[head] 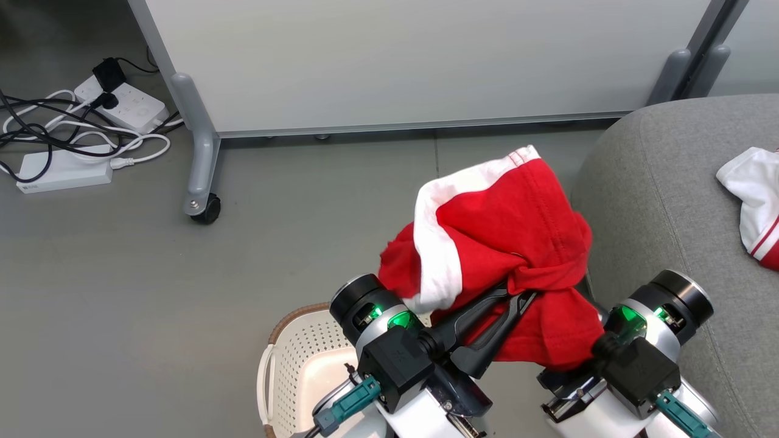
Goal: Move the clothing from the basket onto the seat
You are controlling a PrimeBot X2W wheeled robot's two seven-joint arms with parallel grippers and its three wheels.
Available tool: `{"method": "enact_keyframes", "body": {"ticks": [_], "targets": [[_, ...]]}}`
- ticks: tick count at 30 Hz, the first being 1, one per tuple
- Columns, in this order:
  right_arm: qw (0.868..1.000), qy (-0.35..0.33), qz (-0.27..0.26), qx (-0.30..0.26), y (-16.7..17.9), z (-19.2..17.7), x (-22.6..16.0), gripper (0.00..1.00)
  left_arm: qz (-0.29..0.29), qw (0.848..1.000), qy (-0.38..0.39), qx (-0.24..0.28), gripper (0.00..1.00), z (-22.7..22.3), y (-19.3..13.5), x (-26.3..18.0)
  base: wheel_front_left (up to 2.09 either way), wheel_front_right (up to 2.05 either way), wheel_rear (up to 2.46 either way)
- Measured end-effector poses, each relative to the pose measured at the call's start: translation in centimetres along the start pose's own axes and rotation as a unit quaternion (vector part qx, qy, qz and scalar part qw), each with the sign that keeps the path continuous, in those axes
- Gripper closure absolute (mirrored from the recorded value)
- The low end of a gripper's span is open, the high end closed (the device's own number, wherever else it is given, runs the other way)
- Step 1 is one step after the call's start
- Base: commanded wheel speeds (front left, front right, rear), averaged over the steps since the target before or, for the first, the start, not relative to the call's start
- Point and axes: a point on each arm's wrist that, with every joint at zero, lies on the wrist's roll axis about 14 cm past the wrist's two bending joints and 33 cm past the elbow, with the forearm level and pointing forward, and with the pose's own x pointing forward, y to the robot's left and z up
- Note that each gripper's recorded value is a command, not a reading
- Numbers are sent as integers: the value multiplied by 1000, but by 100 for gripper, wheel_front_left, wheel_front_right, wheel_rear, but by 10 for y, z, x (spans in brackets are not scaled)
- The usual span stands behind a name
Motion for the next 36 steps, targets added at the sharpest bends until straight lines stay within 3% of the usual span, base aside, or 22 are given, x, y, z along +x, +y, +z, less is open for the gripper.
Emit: {"method": "enact_keyframes", "body": {"ticks": [14,15,16,17,18,36], "targets": [[1000,-7,-27,14,-10,5,-3,100,9,1000,0,5,100,1,3,-1,0,0,0],[999,-5,-31,16,-11,5,-5,100,13,1000,-1,4,82,2,5,-1,0,0,0],[999,-5,-33,17,-12,5,-6,100,16,1000,-3,4,51,4,6,-1,0,0,0],[999,-6,-37,18,-14,5,-6,100,18,1000,-4,5,8,4,7,-1,0,0,0],[999,-7,-43,19,-17,6,-7,100,20,1000,-4,6,0,4,8,-1,0,0,0],[991,-8,-135,8,-68,9,-27,100,49,999,-1,15,0,2,26,-6,0,0,0]]}}
